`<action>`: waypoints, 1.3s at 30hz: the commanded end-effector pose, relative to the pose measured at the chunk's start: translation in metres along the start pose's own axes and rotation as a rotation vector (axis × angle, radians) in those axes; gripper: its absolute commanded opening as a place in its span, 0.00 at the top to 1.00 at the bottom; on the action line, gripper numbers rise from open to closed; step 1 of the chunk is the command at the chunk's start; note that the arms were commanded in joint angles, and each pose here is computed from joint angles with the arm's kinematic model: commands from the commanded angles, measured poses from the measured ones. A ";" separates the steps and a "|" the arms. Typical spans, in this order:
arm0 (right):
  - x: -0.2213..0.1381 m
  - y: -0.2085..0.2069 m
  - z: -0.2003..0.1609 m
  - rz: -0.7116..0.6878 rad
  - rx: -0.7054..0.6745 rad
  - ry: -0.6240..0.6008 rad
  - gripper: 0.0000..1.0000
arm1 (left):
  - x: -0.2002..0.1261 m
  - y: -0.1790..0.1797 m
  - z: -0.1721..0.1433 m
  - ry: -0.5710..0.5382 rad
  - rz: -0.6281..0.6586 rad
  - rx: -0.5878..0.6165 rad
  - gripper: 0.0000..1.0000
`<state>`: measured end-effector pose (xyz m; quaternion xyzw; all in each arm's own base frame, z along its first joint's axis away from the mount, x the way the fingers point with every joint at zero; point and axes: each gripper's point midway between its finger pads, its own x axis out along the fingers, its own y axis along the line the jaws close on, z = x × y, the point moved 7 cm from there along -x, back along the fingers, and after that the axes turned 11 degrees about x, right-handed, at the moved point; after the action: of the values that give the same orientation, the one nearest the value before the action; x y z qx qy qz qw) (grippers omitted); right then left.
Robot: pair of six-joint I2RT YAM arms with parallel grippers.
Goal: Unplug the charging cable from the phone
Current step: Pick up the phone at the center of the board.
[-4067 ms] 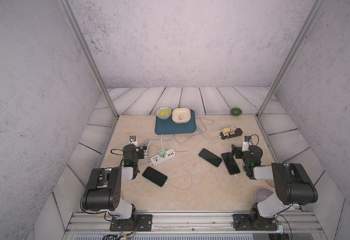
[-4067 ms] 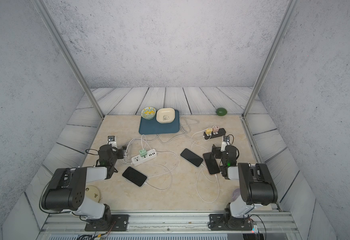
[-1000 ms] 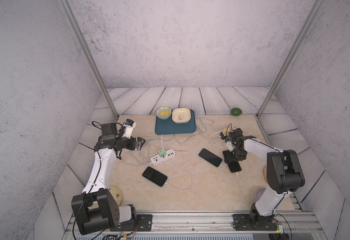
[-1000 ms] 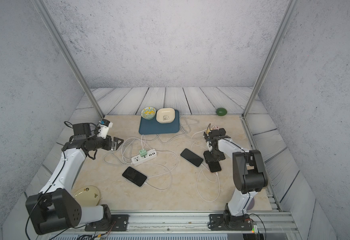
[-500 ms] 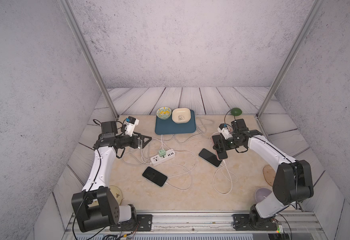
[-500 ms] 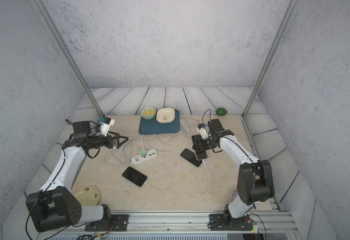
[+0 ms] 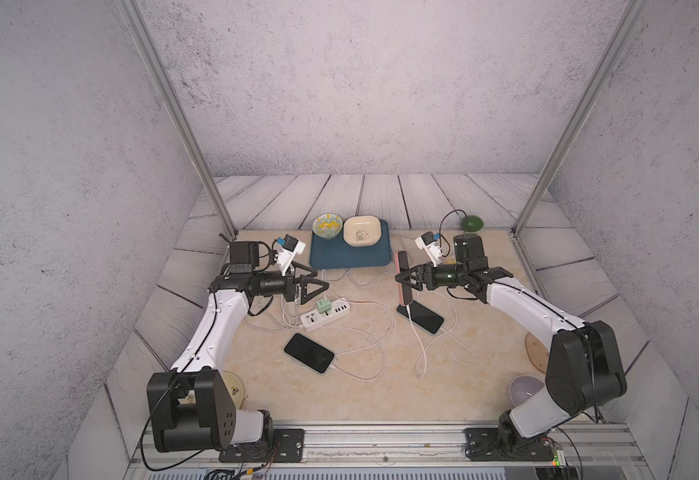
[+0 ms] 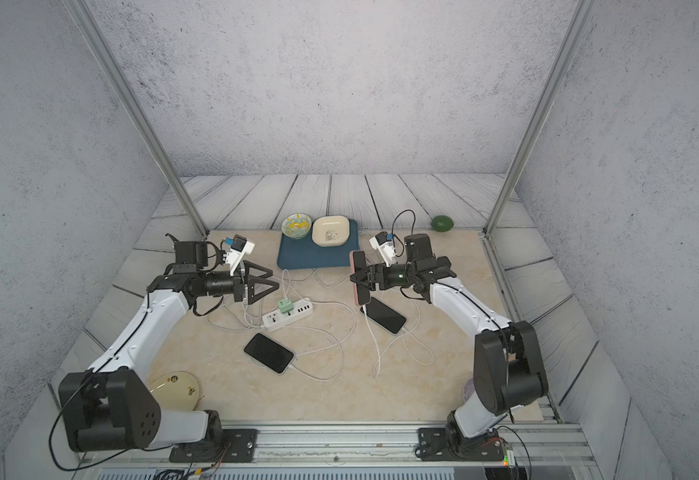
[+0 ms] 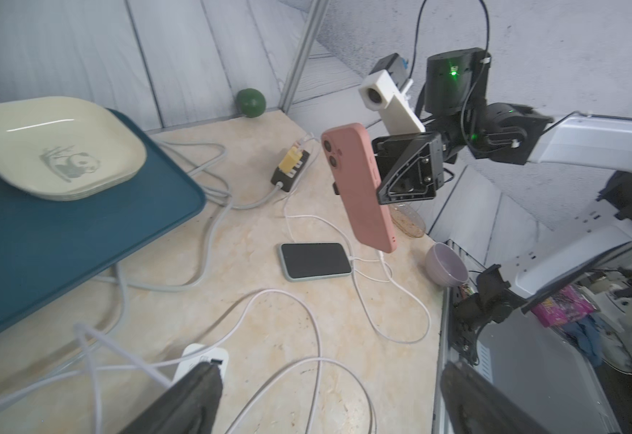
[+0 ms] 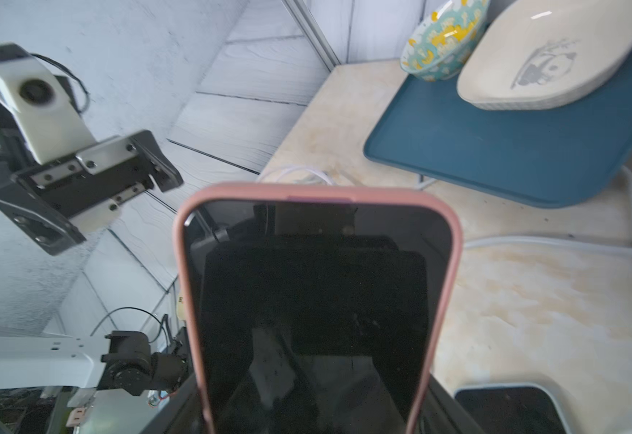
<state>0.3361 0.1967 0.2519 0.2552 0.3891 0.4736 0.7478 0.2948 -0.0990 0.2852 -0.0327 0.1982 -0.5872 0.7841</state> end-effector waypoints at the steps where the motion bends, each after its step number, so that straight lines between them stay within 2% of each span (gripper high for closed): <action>1: -0.006 0.044 0.019 0.212 -0.090 -0.098 0.38 | 0.015 -0.019 0.000 -0.009 -0.151 0.003 0.02; 5: -0.004 0.060 0.020 0.284 -0.129 -0.112 0.39 | 0.029 -0.035 0.002 -0.003 -0.255 -0.015 0.02; 11: 0.005 0.088 0.016 0.400 -0.169 -0.112 0.39 | 0.045 -0.047 0.003 0.019 -0.319 -0.035 0.02; 24: 0.029 0.126 0.000 0.520 -0.195 -0.039 0.42 | 0.065 -0.053 0.002 0.066 -0.314 -0.001 0.02; 39: 0.058 0.132 -0.011 0.540 -0.189 0.018 0.43 | 0.071 -0.064 0.005 0.067 -0.357 0.020 0.02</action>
<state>0.2771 0.2980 0.3057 0.2876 0.3040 0.6690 0.6143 0.2579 -0.1809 0.2789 -0.0477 0.2282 -0.7057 0.6690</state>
